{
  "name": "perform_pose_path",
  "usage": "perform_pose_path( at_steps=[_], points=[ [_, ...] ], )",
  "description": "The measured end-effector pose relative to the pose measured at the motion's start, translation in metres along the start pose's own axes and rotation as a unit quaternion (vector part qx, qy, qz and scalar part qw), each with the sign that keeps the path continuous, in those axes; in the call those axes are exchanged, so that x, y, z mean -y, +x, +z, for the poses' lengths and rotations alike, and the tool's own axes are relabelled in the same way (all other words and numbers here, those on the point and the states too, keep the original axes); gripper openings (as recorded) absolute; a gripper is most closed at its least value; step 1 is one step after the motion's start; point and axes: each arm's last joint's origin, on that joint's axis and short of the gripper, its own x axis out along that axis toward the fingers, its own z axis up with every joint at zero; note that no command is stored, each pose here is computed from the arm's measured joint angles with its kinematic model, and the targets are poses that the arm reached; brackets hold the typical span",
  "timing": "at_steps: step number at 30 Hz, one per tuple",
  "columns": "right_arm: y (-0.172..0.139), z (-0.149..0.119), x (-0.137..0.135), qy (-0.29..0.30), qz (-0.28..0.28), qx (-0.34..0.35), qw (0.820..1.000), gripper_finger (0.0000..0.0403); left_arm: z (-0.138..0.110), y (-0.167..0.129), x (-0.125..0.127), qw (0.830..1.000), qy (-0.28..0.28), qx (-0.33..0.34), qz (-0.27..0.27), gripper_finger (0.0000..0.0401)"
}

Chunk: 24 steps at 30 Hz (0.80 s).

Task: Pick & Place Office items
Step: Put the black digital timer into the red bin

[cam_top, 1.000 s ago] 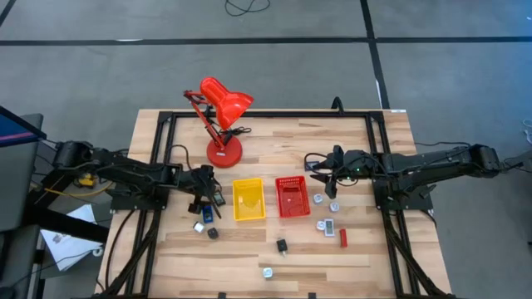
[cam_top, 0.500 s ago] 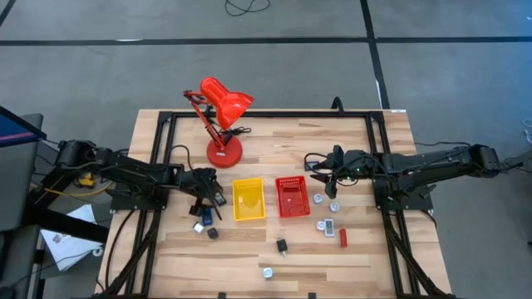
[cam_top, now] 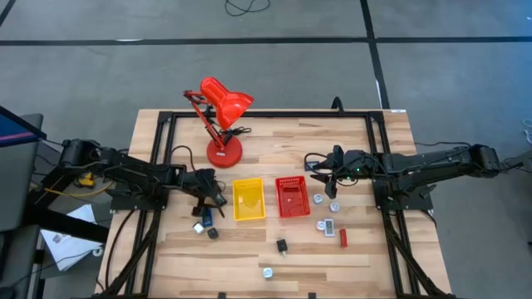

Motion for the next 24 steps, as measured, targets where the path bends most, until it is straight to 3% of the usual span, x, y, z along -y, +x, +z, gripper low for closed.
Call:
perform_pose_path(
  at_steps=[15, 24],
  points=[
    [0.0000, -0.0001, 0.0001, 0.000, 0.000, -0.001, 1.000, 0.0168, 0.0014, 0.0001, -0.0002, 1.000, -0.006, 0.011, 0.002, 0.0179],
    [0.0000, -0.0001, 0.0000, 0.000, 0.000, -0.001, 1.000, 0.0168, 0.0016, 0.0001, -0.0001, 1.000, -0.006, 0.012, 0.001, 0.0175]
  ],
)
